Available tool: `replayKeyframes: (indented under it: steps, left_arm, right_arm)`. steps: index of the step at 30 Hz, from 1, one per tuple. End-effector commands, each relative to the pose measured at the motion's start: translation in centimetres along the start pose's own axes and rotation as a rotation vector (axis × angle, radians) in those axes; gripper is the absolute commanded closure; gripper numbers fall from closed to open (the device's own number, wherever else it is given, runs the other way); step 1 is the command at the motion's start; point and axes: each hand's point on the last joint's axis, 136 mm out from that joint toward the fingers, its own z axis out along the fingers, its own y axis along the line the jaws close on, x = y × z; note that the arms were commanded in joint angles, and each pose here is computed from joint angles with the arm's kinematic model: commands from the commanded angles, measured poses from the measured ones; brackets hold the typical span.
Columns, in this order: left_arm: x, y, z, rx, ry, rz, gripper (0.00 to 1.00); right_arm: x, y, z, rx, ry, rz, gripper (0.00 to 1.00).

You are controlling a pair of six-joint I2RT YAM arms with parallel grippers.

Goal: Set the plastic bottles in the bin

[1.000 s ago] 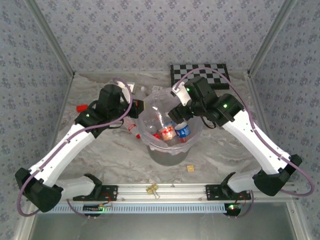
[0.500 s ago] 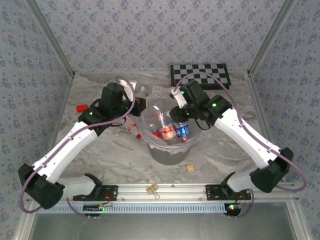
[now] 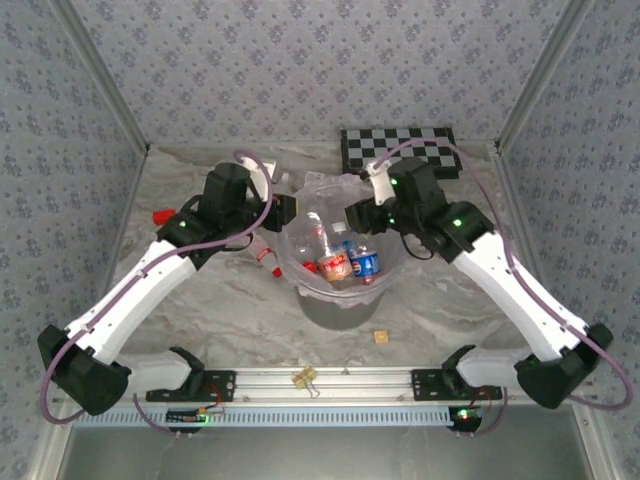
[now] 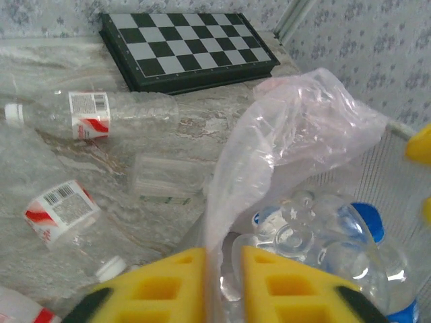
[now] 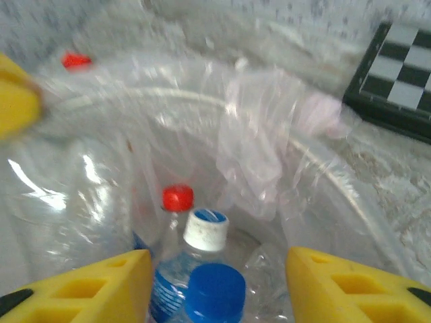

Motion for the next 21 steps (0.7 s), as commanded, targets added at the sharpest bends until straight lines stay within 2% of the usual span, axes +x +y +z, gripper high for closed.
replayKeyframes:
  steps: [1, 4, 6, 8, 11, 14, 21]
  left_arm:
    - [-2.2, -1.9, -2.8, 0.047, -0.068, 0.040, 0.58]
    - [-3.6, -2.5, -4.9, 0.050, -0.113, 0.063, 0.39]
    - [-4.2, -2.7, -6.2, 0.039, -0.126, 0.083, 0.22]
    - [-4.2, -1.9, -7.4, -0.009, -0.125, 0.096, 0.11]
    - [-3.5, 0.6, -9.1, -0.109, -0.126, 0.069, 0.05]
    - [-1.9, 3.5, -9.6, -0.158, -0.134, -0.039, 0.03]
    - [3.0, 10.8, -6.0, -0.244, -0.097, -0.371, 0.03]
  right_arm:
    - [-1.5, 0.5, -1.0, -0.066, -0.121, 0.015, 0.39]
    - [-1.5, -0.1, -1.4, -0.071, -0.170, 0.052, 0.34]
    - [-1.8, -0.7, -1.7, -0.063, -0.196, 0.073, 0.29]
    - [-2.3, -0.7, -2.2, -0.083, -0.234, 0.076, 0.20]
    - [-2.6, -0.4, -2.8, -0.111, -0.288, 0.070, 0.10]
    - [-2.4, -1.1, -3.0, -0.085, -0.297, 0.071, 0.05]
    - [-1.6, -2.7, -3.1, -0.045, -0.283, 0.108, 0.00]
